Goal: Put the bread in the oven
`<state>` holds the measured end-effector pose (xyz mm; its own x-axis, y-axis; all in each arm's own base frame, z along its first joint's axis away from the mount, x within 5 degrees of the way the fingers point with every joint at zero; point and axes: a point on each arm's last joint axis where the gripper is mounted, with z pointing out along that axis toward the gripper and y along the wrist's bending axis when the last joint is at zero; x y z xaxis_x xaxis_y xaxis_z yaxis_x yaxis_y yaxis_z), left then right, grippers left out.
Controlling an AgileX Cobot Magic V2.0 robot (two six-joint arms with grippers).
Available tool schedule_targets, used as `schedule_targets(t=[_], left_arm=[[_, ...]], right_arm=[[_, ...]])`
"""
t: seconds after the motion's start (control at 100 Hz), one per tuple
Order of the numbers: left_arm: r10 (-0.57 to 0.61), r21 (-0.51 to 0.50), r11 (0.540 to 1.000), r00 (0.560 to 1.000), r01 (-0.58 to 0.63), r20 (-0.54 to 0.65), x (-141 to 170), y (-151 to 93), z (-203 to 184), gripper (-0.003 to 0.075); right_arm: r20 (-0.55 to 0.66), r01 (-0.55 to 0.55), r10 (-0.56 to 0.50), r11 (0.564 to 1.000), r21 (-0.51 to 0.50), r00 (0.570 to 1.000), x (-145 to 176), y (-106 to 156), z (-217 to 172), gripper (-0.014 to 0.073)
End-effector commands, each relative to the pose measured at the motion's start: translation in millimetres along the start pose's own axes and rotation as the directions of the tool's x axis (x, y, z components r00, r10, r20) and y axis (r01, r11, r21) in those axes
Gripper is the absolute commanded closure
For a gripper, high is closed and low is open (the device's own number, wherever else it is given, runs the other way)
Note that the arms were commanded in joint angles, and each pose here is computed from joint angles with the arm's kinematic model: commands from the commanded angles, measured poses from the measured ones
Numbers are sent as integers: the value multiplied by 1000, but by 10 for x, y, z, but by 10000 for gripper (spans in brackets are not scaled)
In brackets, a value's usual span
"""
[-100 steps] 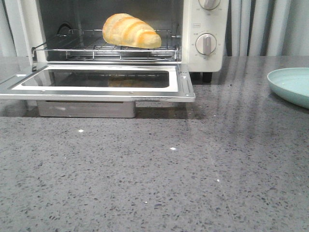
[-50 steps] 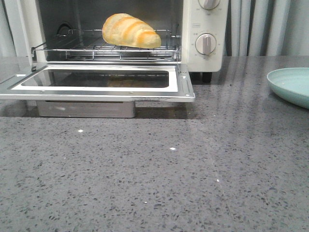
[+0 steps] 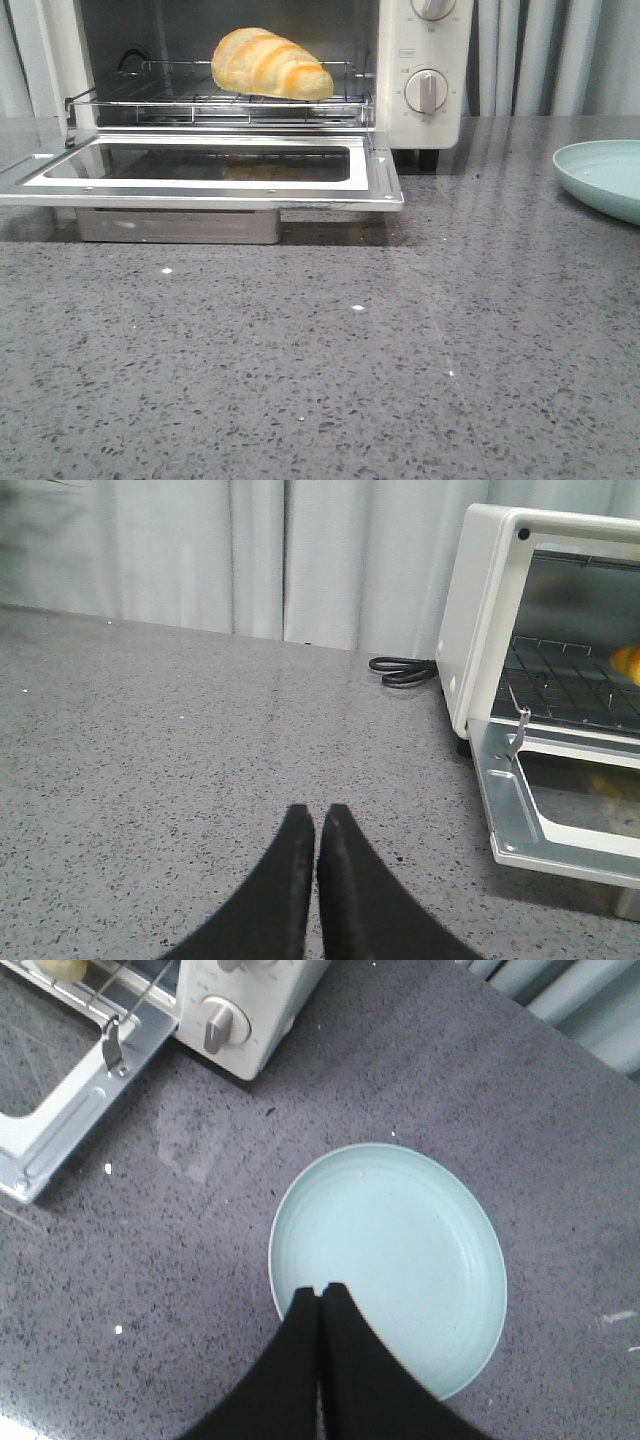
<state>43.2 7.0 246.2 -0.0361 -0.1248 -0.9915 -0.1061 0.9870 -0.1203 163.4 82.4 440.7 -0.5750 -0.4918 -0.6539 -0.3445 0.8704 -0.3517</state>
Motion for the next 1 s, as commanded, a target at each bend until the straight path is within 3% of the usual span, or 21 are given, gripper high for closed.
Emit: schedule_targets(t=[0.0, 0.62, 0.83, 0.99], left_arm=[[-6, 28, 1000, 992, 3, 126, -158, -28, -68, 741], [-6, 28, 1000, 992, 3, 126, -158, -28, -68, 741], [-6, 28, 1000, 992, 3, 126, -158, -28, -68, 741], [-6, 28, 1000, 992, 3, 126, -158, -28, -68, 741]], right_arm=[[-4, -21, 21, 998, 54, 1000, 87, -121, -124, 670], [36, -40, 38, 998, 57, 999, 145, -162, -143, 670], [105, -137, 131, 989, 57, 986, 435, -230, 30, 670], [192, -274, 258, 960, 62, 947, 741, -282, 195, 670]])
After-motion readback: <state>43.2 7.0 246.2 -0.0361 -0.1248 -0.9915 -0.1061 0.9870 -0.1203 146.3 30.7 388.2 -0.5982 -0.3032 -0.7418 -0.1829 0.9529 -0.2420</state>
